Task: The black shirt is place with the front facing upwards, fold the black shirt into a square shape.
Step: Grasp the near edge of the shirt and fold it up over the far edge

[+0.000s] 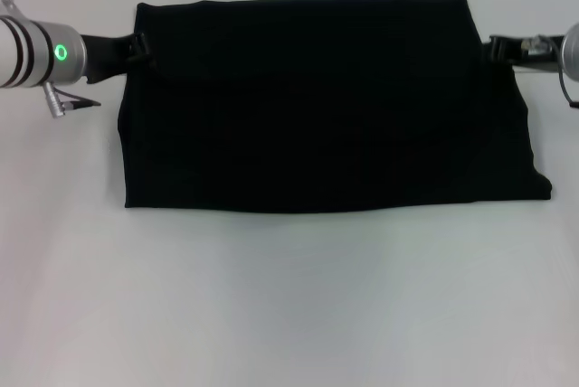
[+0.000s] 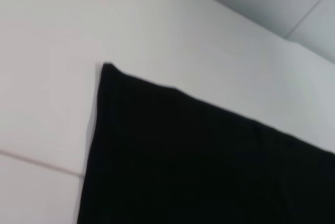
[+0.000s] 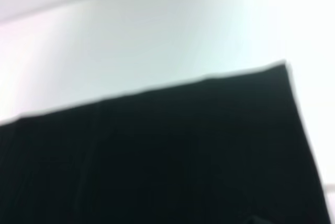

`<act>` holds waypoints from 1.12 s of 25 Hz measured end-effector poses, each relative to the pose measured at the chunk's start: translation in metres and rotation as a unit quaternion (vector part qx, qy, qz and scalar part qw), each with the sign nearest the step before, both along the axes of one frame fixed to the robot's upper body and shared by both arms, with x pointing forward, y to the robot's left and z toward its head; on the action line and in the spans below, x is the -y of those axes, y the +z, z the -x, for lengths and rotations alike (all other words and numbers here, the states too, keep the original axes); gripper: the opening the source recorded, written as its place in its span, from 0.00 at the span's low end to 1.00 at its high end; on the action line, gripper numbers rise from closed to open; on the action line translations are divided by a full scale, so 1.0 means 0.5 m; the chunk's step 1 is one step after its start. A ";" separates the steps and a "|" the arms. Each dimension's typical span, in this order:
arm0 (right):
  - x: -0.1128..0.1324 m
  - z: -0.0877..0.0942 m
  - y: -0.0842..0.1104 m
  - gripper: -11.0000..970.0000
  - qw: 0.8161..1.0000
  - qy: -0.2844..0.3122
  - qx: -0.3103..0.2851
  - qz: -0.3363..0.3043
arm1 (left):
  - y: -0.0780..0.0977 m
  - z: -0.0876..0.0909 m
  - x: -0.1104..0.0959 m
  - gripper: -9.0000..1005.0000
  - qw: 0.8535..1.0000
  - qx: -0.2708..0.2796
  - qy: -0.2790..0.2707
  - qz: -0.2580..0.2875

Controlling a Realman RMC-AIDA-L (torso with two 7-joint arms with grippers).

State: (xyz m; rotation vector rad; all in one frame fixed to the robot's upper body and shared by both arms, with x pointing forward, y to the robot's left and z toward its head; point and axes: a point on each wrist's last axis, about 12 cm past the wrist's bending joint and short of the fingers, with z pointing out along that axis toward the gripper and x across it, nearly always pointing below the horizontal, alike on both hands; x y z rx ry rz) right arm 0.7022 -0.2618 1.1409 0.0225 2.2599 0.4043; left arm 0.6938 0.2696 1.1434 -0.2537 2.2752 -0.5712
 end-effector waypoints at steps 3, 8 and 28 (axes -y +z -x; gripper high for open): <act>-0.008 -0.012 0.014 0.07 1.000 -0.004 0.018 0.004 | 0.009 -0.009 0.007 0.01 1.000 0.009 0.003 -0.003; -0.020 -0.023 0.027 0.07 0.999 0.003 0.029 0.016 | 0.012 -0.016 0.015 0.01 1.000 0.018 0.008 -0.007; 0.023 -0.007 0.058 0.15 0.999 0.034 -0.018 0.032 | 0.037 0.030 -0.001 0.32 0.997 -0.007 -0.073 0.017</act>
